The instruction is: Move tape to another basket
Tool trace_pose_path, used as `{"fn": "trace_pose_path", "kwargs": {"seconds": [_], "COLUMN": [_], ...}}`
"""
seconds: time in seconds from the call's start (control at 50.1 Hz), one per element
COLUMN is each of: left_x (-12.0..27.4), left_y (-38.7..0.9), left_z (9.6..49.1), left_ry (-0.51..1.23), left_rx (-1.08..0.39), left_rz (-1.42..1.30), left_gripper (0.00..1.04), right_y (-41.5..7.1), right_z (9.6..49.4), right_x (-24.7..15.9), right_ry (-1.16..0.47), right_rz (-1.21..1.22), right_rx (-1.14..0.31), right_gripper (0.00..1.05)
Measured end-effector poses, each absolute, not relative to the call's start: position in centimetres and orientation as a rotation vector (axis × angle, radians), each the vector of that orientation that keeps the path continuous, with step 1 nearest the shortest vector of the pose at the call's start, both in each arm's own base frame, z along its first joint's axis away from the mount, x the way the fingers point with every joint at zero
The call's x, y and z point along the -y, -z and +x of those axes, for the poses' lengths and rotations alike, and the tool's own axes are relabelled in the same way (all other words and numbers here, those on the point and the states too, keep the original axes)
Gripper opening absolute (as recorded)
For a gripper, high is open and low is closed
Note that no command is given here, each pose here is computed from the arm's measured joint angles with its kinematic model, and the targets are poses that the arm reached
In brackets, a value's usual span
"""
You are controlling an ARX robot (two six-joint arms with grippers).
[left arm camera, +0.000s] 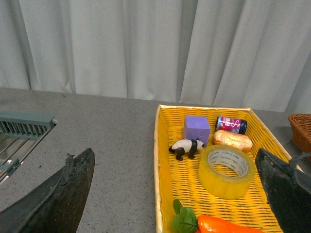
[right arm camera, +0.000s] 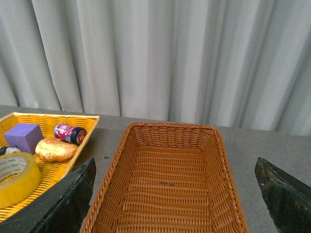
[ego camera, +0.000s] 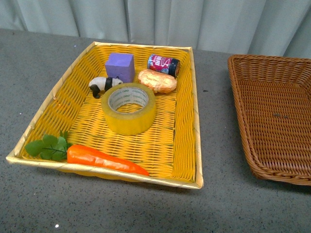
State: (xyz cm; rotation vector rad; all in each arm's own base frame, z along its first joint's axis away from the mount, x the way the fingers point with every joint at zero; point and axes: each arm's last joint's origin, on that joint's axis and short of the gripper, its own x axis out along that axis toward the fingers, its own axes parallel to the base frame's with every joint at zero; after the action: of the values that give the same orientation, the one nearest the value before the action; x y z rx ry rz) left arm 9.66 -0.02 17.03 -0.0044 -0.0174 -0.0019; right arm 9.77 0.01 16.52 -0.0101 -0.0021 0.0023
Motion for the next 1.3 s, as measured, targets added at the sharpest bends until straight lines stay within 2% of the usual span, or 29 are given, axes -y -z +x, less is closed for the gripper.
{"fn": "trace_pose_path", "kwargs": {"seconds": [0.3, 0.359, 0.479, 0.659, 0.879, 1.018, 1.298], "left_x": [0.0, 0.1, 0.1, 1.7, 6.4, 8.4, 10.5], "left_y": [-17.0, -16.7, -16.2, -17.7, -15.4, -13.6, -12.1], "left_z": [9.7, 9.8, 10.7, 16.2, 24.9, 27.8, 30.8], "left_ry": [0.011, 0.12, 0.16, 0.153, 0.11, 0.101, 0.083], "left_rx": [0.007, -0.121, -0.223, -0.299, -0.598, -0.721, -0.788], "left_rz": [-0.012, -0.058, -0.113, -0.159, -0.198, -0.222, -0.2], "left_gripper": [0.98, 0.98, 0.98, 0.98, 0.98, 0.98, 0.98], "right_y": [-16.5, -16.5, -16.5, -16.5, -16.5, -16.5, -16.5], "right_z": [9.8, 9.8, 9.8, 9.8, 9.8, 9.8, 9.8], "right_x": [0.0, 0.0, 0.0, 0.0, 0.0, 0.0, 0.0], "right_ry": [-0.003, -0.002, -0.002, -0.003, -0.003, -0.002, -0.002], "right_rz": [-0.01, -0.01, -0.01, -0.01, -0.01, -0.01, -0.01], "right_rx": [0.002, 0.002, 0.003, 0.003, 0.003, 0.003, 0.003], "right_gripper": [0.96, 0.96, 0.96, 0.96, 0.96, 0.96, 0.96]}}
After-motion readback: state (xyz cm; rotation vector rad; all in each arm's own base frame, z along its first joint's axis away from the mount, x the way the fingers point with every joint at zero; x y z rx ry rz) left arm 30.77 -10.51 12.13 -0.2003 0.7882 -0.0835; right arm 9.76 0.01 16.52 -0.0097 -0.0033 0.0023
